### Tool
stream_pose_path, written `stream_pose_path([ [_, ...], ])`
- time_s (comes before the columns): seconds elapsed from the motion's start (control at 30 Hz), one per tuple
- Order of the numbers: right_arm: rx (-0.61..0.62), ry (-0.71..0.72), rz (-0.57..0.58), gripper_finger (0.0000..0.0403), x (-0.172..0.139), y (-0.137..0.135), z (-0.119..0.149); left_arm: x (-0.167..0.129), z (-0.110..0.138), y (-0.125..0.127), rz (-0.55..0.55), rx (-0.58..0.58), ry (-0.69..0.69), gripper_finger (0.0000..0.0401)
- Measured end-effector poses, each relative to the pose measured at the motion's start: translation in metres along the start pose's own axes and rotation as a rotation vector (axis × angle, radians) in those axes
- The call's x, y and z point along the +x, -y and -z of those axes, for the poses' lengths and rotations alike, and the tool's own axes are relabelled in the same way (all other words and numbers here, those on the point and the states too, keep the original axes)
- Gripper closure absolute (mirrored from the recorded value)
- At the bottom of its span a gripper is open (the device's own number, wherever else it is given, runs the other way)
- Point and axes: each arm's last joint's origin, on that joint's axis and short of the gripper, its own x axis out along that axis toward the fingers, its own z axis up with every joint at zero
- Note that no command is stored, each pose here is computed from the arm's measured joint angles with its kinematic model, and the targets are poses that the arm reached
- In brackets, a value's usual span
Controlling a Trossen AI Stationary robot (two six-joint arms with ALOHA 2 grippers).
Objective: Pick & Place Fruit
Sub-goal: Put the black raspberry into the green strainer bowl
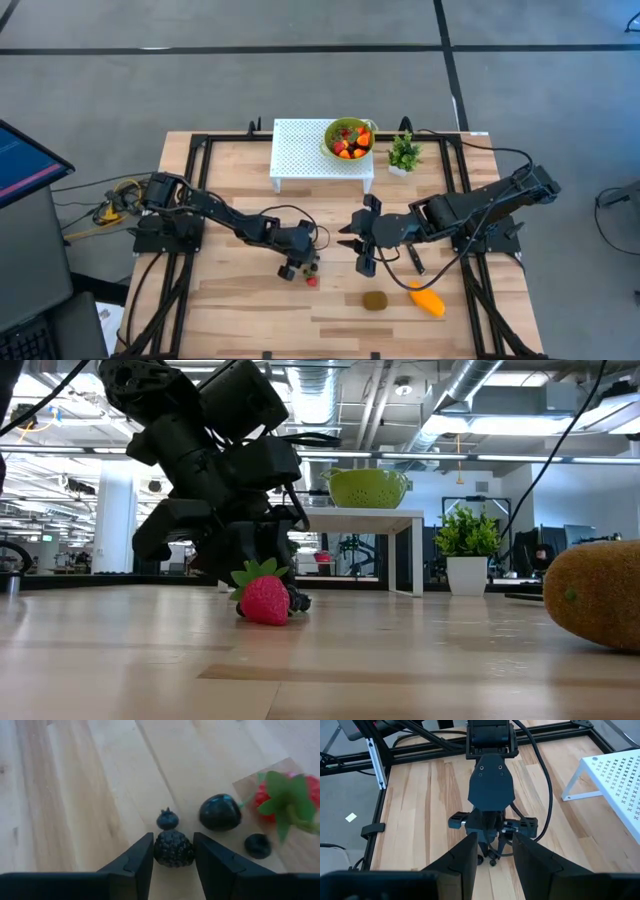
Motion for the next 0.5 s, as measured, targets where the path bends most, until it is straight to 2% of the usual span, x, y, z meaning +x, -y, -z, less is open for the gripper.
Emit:
stream_pose_path([
  [0.17, 0.0, 0.0, 0.0, 0.0285, 0.0, 0.0, 0.0, -0.005, -0.002, -0.003, -0.076, -0.002, -0.01, 0.0282],
  [0.27, 0.0, 0.0, 0.0, 0.0285, 0.0, 0.0, 0.0, -0.018, -0.01, -0.008, -0.142, -0.006, 0.02, 0.0284],
  [0.5, 0.0, 0.0, 0.0, 0.0285, 0.0, 0.0, 0.0, -0.075, -0.037, -0.021, -0.289, -0.039, 0.179, 0.0278],
])
